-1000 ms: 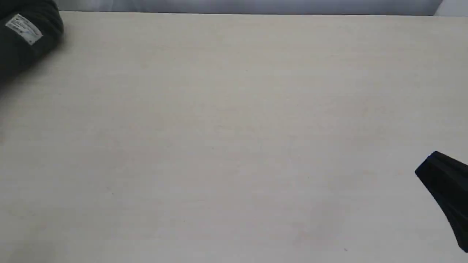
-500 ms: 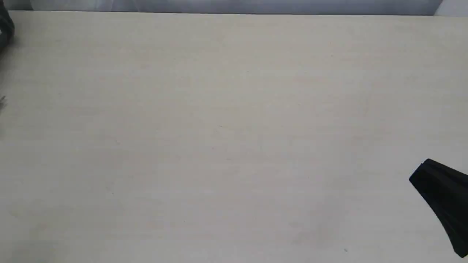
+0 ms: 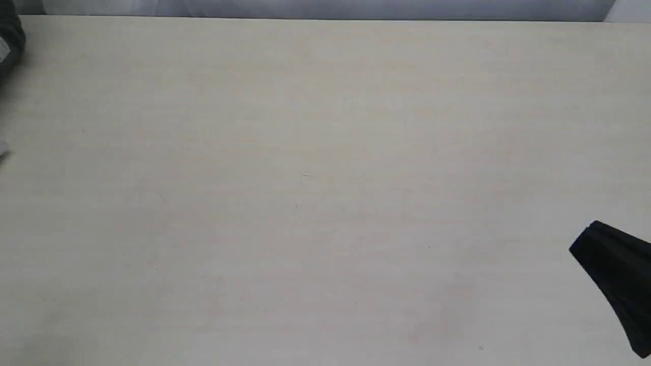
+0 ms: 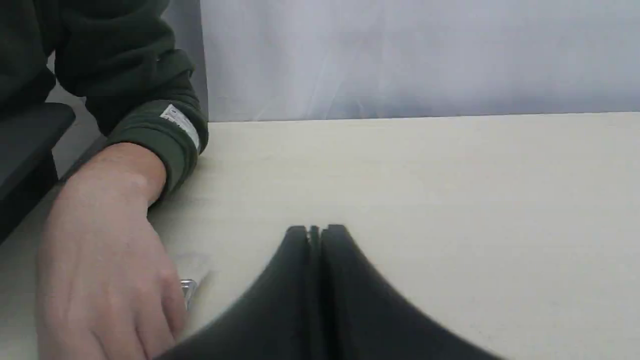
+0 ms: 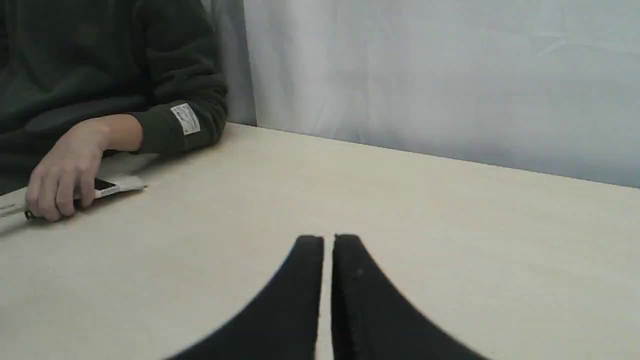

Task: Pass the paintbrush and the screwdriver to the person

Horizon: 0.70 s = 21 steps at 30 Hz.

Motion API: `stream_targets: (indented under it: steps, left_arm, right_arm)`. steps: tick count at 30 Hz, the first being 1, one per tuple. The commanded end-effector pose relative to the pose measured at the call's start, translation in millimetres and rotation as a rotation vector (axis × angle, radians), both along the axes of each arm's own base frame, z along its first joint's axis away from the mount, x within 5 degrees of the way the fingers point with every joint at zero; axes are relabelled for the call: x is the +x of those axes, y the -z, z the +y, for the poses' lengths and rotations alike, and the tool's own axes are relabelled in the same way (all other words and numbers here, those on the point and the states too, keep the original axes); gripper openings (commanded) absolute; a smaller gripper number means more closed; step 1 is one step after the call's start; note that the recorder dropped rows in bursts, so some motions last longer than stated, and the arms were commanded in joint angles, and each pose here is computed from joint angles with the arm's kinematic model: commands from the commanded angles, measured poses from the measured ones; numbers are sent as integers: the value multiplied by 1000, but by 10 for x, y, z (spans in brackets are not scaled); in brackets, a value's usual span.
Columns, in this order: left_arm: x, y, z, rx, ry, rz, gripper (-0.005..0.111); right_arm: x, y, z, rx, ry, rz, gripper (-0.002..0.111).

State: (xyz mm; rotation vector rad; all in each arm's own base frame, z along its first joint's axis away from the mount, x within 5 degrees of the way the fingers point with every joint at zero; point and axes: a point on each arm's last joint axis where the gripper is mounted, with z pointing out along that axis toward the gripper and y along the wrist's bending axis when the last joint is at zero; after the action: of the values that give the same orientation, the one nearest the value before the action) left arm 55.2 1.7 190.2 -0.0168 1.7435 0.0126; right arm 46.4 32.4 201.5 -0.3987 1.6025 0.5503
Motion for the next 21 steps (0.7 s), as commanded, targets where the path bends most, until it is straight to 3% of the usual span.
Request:
stream_targets:
  steps: [1,6,21]
  left_arm:
    - [1,-4,-4,-5,5,-11,0]
    - [1,-4,-4,-5,5,-11,0]
    - [0,-2,-4,-7,5,-9,0]
  right_arm:
    - [0,29,-6,-64,0,-18,4]
    - [15,39,-32,-114,48,-35,4]
    - [92,88,-313,-133,574,49,4]
